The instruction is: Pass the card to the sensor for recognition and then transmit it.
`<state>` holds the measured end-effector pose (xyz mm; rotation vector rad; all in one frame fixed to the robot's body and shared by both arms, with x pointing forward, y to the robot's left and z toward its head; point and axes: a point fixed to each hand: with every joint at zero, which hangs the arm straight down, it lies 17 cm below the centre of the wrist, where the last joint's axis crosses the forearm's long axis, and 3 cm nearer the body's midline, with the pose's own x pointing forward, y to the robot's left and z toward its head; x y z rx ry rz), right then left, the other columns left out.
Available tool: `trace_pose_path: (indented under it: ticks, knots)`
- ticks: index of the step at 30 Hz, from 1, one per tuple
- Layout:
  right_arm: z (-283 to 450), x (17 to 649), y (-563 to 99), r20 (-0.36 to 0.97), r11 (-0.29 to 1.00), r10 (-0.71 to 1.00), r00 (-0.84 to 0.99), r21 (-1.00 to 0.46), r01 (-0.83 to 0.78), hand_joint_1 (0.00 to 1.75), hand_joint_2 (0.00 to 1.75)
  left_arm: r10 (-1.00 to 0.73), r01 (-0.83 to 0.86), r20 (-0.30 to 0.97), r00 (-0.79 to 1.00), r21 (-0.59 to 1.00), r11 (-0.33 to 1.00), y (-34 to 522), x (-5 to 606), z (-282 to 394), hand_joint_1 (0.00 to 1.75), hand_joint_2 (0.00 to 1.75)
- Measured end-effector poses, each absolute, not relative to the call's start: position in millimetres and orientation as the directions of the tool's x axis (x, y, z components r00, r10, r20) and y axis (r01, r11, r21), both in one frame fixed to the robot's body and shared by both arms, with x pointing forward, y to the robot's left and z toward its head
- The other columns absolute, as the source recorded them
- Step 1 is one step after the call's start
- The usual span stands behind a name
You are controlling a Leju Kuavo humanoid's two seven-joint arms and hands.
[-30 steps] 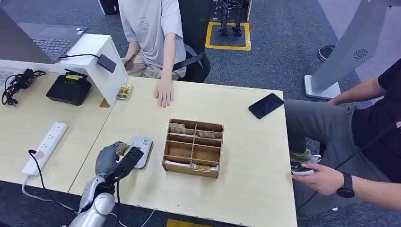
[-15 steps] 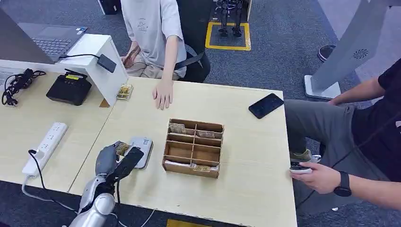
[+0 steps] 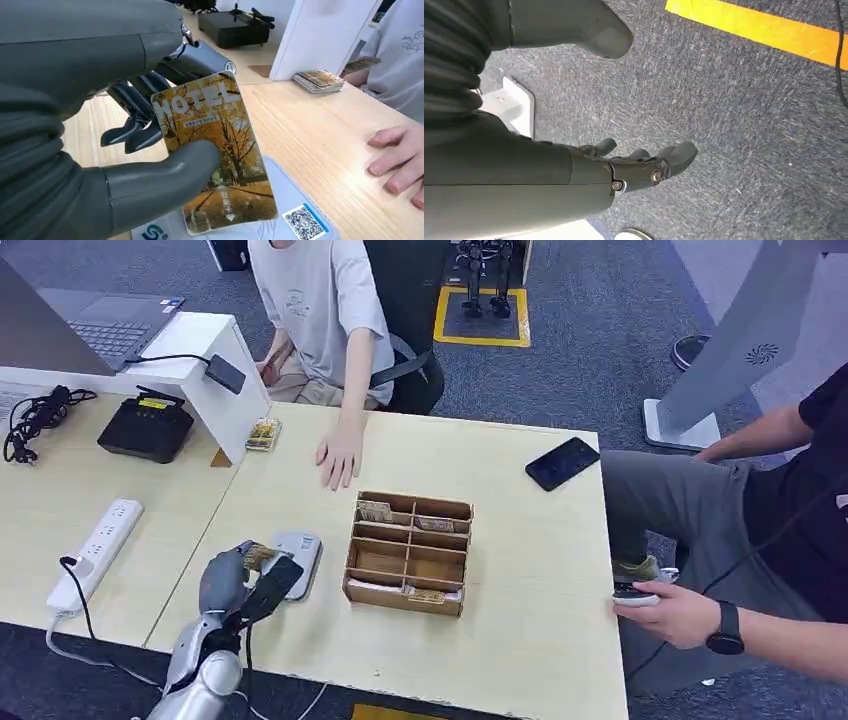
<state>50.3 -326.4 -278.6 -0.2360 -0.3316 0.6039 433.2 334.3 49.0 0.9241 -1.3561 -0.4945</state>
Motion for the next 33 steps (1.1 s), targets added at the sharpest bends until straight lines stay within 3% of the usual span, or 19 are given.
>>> trace_pose_path:
  ticks: [27,33]
  knots:
    - [-278.4,53.0,-320.7,0.246,0.788,0.606,0.756,-0.309,-0.532,0.00,1.75,-0.796,-0.174,0.572,0.199,0.820,0.545,332.7,435.8,40.1,1.75,1.75]
    - [-278.3,53.3,-320.3,0.249,0.788,0.607,0.755,-0.309,-0.532,0.00,1.75,-0.710,-0.125,0.678,0.188,0.734,0.668,319.8,434.9,28.7,1.75,1.75]
